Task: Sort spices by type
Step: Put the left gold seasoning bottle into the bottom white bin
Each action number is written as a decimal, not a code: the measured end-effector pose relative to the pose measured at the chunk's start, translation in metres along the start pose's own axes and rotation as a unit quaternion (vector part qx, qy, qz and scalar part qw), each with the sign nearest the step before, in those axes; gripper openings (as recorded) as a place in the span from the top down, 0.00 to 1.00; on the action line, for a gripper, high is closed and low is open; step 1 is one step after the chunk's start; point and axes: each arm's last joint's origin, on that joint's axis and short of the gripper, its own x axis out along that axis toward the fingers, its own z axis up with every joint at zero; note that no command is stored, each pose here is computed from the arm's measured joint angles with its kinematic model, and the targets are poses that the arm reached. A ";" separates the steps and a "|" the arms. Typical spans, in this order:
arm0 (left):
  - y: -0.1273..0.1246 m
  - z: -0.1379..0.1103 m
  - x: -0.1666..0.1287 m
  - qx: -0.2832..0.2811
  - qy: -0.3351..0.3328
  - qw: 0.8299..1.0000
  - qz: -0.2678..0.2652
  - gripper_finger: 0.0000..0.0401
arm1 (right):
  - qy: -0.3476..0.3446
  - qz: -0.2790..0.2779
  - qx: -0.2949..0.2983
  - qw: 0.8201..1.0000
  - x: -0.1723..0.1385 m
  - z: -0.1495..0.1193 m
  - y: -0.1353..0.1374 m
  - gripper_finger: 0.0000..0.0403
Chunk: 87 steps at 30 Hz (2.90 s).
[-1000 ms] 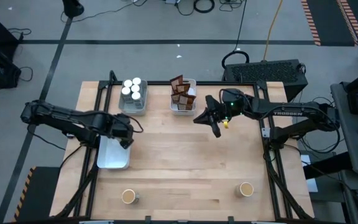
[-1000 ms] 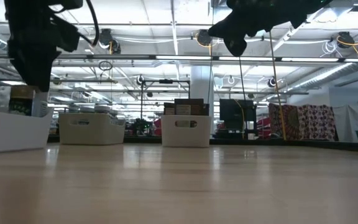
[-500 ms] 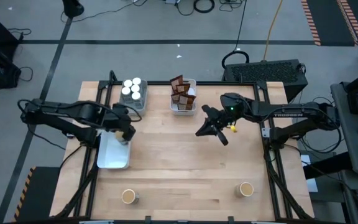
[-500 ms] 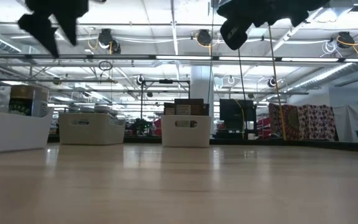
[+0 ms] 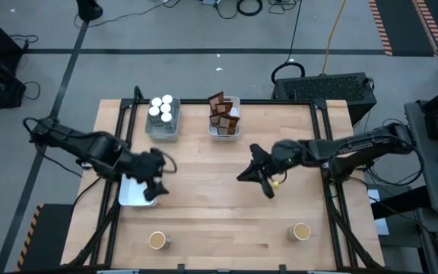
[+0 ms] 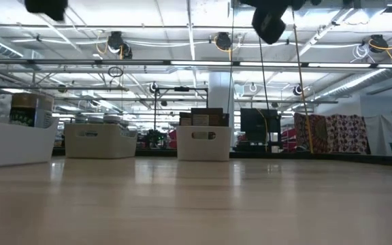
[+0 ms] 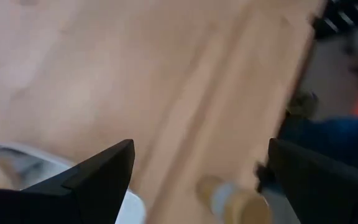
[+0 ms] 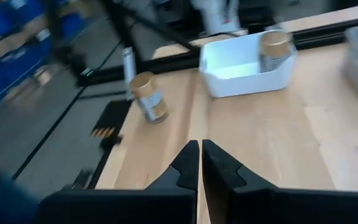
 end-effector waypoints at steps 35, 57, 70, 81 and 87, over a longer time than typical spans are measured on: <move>-0.097 -0.100 0.111 0.188 0.122 0.975 -0.004 0.07 | -0.017 -0.038 0.027 0.999 0.071 -0.042 0.093 1.00; -0.100 -0.122 0.133 0.220 0.144 0.964 0.028 0.07 | 0.003 -0.001 0.005 1.000 0.072 -0.040 0.088 1.00; -0.097 -0.125 0.141 0.225 0.152 0.961 0.052 0.07 | 0.001 -0.008 0.005 1.000 0.073 -0.038 0.082 1.00; -0.096 -0.125 0.140 0.224 0.158 0.960 0.052 0.30 | -0.001 -0.012 0.003 1.000 0.073 -0.036 0.079 1.00; -0.093 -0.121 0.124 0.220 0.162 0.961 0.048 0.30 | -0.002 -0.016 0.002 1.000 0.073 -0.035 0.076 1.00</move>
